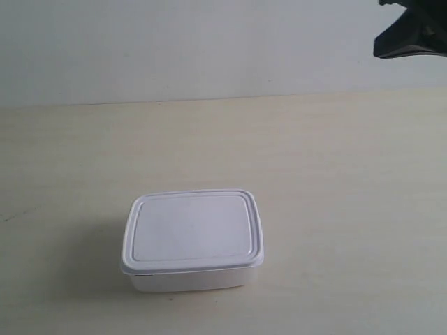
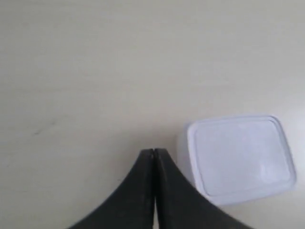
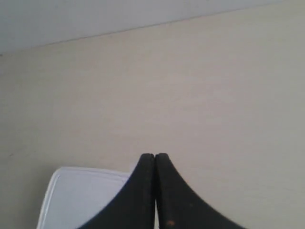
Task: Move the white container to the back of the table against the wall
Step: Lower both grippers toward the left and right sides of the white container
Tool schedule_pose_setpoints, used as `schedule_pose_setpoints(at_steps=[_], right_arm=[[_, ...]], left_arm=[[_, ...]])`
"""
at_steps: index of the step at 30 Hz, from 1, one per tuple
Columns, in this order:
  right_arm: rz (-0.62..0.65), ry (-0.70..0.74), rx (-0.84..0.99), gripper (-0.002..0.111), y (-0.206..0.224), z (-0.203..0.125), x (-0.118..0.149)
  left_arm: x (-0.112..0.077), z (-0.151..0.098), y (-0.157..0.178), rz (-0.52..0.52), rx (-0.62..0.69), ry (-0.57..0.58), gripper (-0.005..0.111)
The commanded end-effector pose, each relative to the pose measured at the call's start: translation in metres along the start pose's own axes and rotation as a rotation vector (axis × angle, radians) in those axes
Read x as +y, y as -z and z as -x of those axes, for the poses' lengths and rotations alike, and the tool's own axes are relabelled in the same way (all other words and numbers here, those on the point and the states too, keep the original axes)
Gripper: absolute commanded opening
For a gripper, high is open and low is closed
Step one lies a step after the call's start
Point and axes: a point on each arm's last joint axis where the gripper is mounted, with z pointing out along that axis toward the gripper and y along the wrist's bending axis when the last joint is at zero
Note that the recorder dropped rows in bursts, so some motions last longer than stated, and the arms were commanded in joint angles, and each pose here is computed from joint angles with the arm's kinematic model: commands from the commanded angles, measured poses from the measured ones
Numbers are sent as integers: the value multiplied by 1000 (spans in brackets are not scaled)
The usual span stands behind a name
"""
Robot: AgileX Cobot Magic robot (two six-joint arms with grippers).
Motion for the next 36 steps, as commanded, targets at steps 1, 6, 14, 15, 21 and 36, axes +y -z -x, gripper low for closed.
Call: schedule_pose_setpoints(at_steps=[1,6,14,15,21,36], right_arm=[[102,43,186,0,-28,0,40],[186,126,412,0,-46,-29,78],[194,141,543,0,-61,-70,88],[193,139,557,0,-63,-77,88],[180,78,588,0,-80,-112,79],[183,-15,679,0,-102,-159,58]], left_arm=[[-37,-6,-21,-172,104,-84,0],[-69,-44,-36,-260,270,-169,0],[-69,-98,-61,-299,394,-66,0],[-69,-101,-63,-314,397,-47,0],[-71,-112,-69,-370,393,35,0],[-88,-142,-114,-309,429,31,0]])
